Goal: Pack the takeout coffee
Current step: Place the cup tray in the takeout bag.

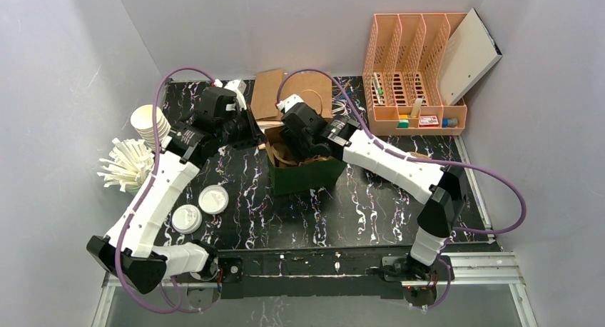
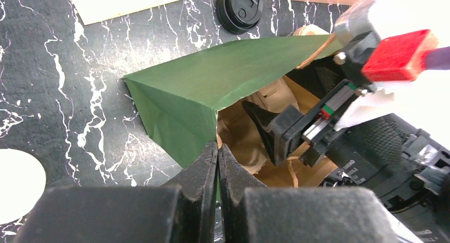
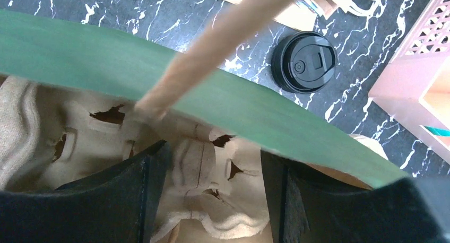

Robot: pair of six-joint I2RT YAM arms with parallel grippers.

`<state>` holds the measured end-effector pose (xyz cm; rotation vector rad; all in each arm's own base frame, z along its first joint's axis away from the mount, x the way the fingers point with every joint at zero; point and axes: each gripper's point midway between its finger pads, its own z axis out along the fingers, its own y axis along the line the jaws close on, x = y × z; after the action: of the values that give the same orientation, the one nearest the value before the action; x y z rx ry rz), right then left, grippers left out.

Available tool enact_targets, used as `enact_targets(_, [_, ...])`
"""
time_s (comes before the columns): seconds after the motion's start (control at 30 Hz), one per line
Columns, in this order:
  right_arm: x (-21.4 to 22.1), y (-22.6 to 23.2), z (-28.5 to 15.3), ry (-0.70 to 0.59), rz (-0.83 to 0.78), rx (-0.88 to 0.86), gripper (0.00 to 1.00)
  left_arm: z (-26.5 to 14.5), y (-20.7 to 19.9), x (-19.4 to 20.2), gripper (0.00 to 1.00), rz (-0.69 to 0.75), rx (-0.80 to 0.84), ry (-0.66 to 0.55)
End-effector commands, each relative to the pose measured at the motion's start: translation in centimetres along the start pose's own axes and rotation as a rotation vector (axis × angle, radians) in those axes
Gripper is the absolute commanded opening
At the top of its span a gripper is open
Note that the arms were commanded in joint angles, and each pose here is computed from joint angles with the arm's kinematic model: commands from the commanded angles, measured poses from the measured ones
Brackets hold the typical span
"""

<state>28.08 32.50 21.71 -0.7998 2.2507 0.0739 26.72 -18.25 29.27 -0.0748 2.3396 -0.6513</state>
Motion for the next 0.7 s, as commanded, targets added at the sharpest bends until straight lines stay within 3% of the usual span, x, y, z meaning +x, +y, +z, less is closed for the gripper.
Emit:
enact_targets(0.0, [-0.9, 0.1, 0.0, -0.063, -0.006, -0.016, 0.72, 0.0, -0.3, 0.5, 0.02, 0.005, 0.012, 0.033])
enact_targets(0.43, [-3.5, 1.1, -6.0, -0.232, 0.056, -0.202, 0.91, 1.0, 0.5, 3.3, 0.02, -0.037, 0.032, 0.092])
enact_targets(0.57, [-3.9, 0.9, -8.3, -0.265, 0.08, -0.243, 0.92, 0.4, 0.4, 3.3, 0.03, -0.042, 0.043, 0.083])
enact_targets(0.67, [-4.0, 0.3, -9.6, -0.276, 0.112, -0.239, 0.91, -0.4, 0.1, 3.1, 0.14, -0.032, 0.054, 0.071])
